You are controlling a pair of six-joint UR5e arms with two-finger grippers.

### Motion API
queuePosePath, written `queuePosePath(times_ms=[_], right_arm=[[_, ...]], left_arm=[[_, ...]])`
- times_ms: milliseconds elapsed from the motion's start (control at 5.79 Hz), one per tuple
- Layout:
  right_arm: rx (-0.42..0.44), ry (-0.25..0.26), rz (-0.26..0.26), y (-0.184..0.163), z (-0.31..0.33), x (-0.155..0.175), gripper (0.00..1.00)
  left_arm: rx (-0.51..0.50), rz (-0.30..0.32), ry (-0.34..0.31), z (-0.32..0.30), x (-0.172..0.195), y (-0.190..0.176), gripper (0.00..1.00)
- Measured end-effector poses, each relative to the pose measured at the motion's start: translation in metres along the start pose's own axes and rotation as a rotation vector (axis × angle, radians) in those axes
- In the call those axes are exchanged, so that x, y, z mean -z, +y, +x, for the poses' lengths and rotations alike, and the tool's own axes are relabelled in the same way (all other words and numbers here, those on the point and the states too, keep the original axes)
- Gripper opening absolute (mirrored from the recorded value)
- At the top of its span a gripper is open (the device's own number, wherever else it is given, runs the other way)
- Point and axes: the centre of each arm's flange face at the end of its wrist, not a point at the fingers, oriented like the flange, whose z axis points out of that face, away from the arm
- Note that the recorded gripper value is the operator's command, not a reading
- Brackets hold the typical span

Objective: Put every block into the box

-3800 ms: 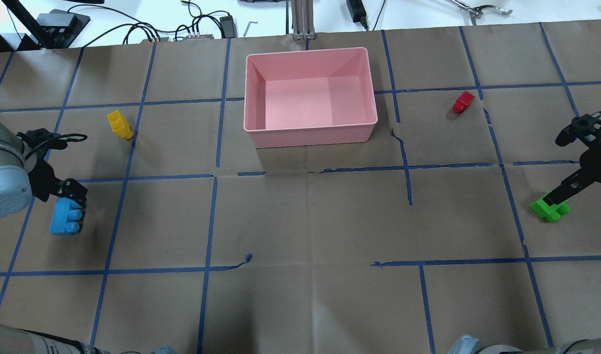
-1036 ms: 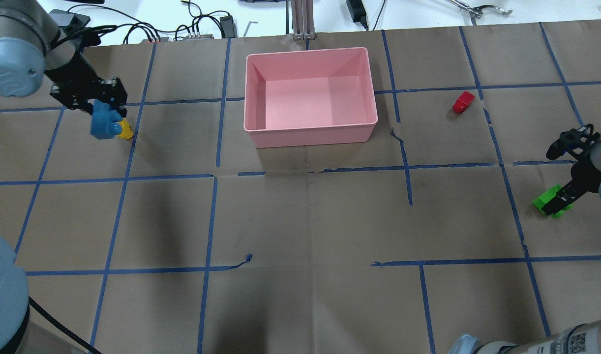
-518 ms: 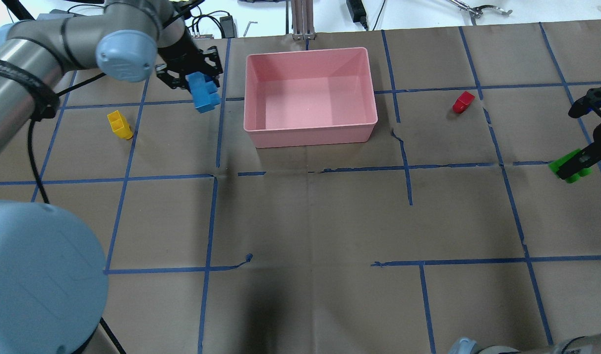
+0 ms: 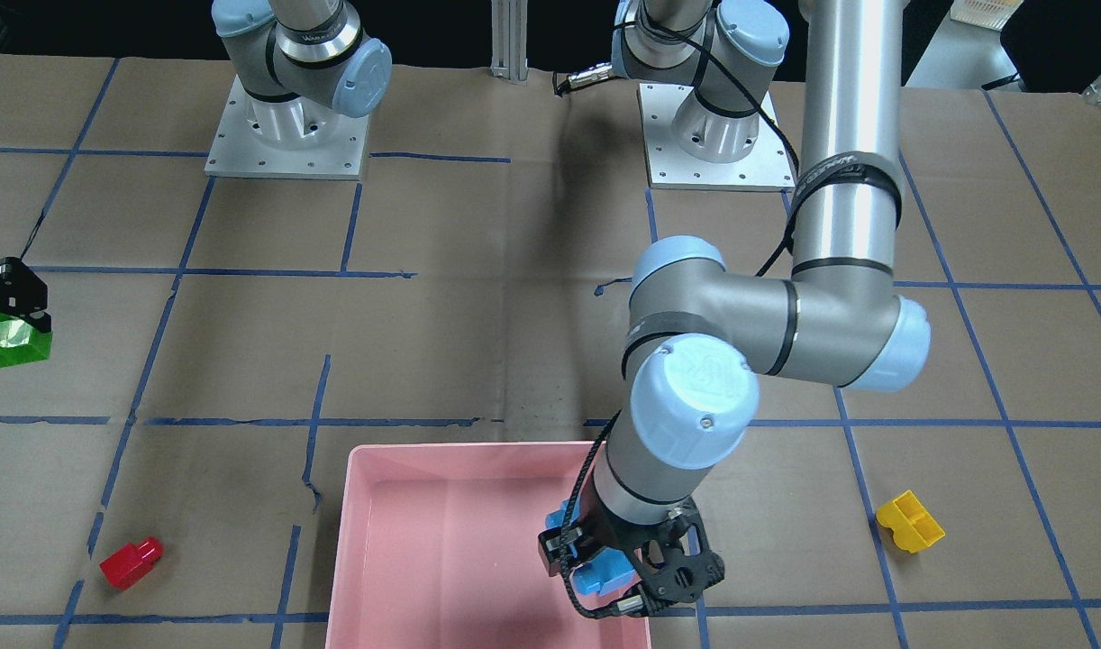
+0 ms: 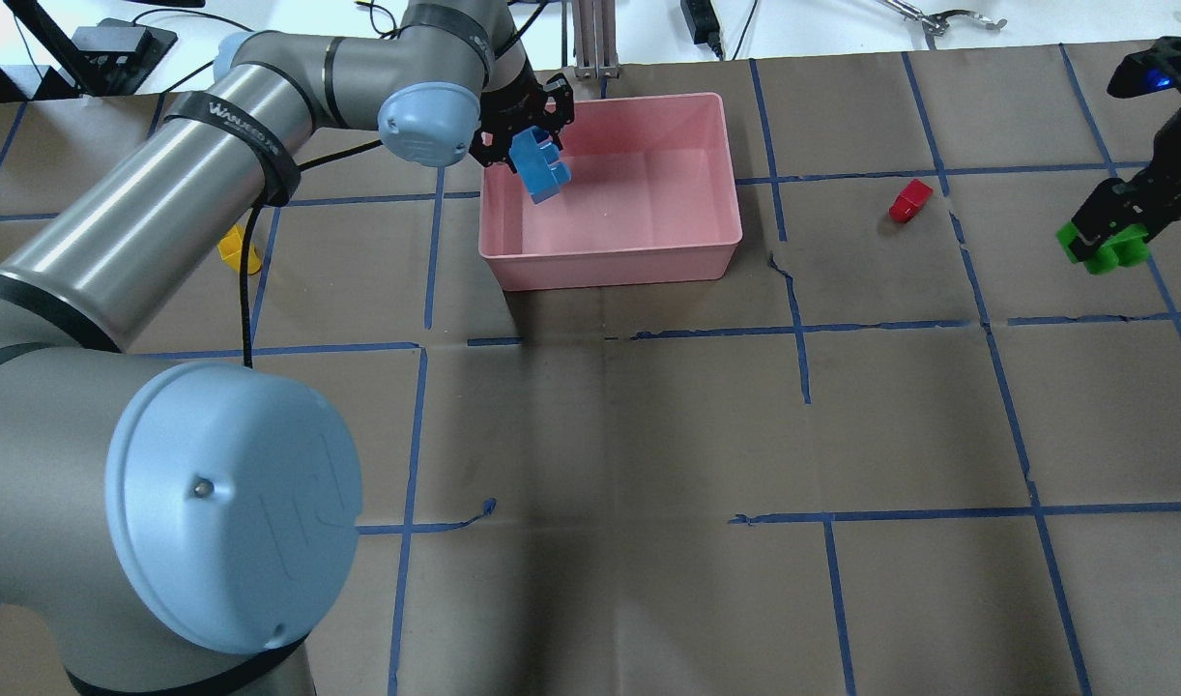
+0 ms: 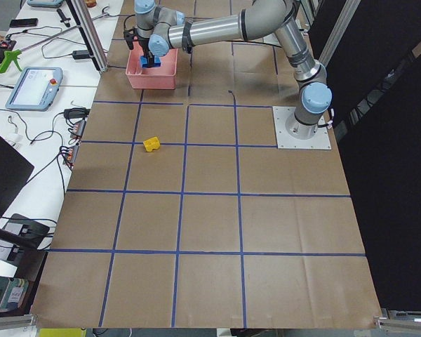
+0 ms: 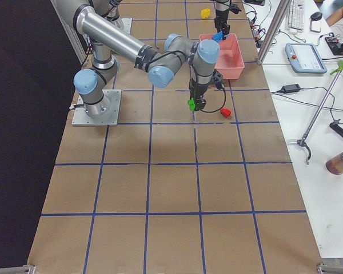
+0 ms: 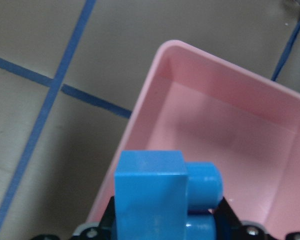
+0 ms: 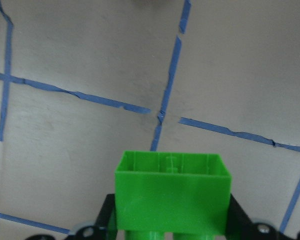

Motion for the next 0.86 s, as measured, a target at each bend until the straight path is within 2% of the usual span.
queuePosePath(times_ms=[173, 345, 691, 864], right_arm=[[-0.066, 0.004, -0.012, -0.019, -0.044, 0.015, 0.49], [-0.132, 0.008, -0.017, -0.033, -0.091, 0.02, 0.49], [-0.234, 0.007, -0.014, -0.051, -0.167, 0.018, 0.49], [-0.255, -0.01, -0.002, -0.063, -0.185, 0.018, 0.5]], left_arm=[[-0.004, -0.003, 0.0, 0.007, -0.016, 0.006, 0.99], [-0.01, -0.001, 0.005, 0.009, -0.015, 0.008, 0.99], [-0.008, 0.025, 0.021, 0.009, 0.011, 0.006, 0.99], [0.013, 0.03, 0.014, -0.007, 0.031, -0.004, 0.99]])
